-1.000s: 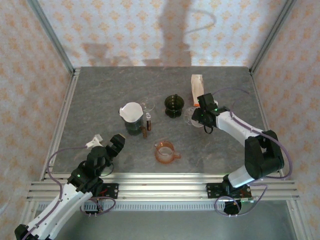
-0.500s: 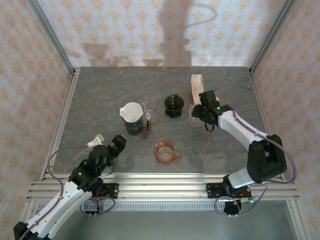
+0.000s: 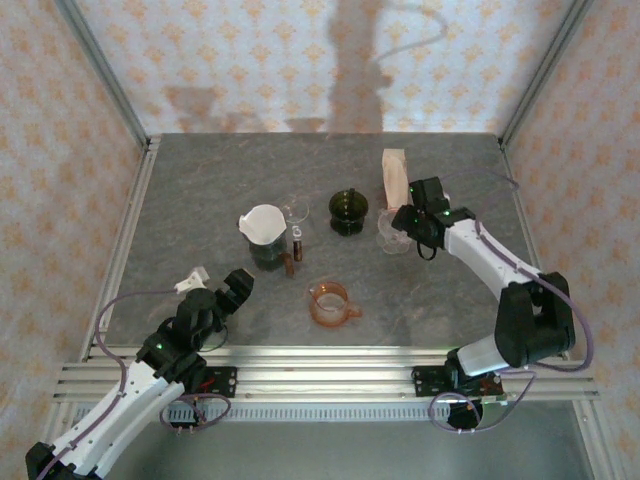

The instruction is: Place the coffee filter in the dripper

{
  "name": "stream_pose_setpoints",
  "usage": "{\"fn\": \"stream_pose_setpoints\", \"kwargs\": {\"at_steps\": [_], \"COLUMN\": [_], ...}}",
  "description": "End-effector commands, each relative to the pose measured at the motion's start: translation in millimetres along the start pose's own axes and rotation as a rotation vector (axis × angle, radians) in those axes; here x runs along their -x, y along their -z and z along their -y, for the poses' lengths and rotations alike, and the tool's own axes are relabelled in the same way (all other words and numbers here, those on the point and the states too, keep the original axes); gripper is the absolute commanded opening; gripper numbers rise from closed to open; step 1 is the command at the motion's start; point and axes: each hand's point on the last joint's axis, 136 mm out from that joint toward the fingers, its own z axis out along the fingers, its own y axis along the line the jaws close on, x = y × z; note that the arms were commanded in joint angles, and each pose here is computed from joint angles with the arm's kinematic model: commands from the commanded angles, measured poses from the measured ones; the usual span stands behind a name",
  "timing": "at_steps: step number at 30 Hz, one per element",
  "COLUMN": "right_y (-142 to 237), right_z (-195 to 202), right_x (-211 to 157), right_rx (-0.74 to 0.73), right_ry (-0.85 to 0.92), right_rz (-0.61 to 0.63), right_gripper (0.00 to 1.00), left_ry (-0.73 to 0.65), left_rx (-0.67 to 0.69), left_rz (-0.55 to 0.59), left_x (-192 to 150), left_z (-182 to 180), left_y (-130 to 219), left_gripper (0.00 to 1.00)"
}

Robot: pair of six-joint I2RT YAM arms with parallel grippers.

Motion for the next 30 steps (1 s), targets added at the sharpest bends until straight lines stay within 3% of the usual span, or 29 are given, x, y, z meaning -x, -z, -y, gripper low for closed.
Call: {"fn": "stream_pose_setpoints", "kwargs": {"at_steps": [1, 5, 12, 18, 23, 30], "right_y": [-16, -26, -23, -11, 13, 71], "right_z": [1, 1, 3, 7, 8, -23], "right_x": [-8, -11, -11, -9, -7, -18], "right_rx": [-0.004, -0.015, -0.01, -0.003, 0.031, 0.248], "right_ry": [-0.023, -0.015, 0.001, 0.02, 0.032, 0.096], "right_rz": [-0.039, -0.061, -0.048, -0.023, 0.015, -0.016], "right_gripper": [0.65, 0.57, 0.22, 0.03, 0.0, 0.0], "left_ry": [-0.014, -0.016, -0.04, -0.097, -0.171, -0.25], "left_rx": [-0.032, -0.043, -0.07, -0.118, -0.197, -0.286], "left_rz": [0.017, 0.017, -0.017, -0.128, -0.175, -0.171], "left_x": [6, 7, 5, -7, -13, -11], "left_z": [12, 15, 30, 59, 98, 134], "left_y": [5, 6, 8, 7, 19, 36], "left_gripper": [1.0, 1.0, 1.0, 0.94, 0.95, 0.99]}}
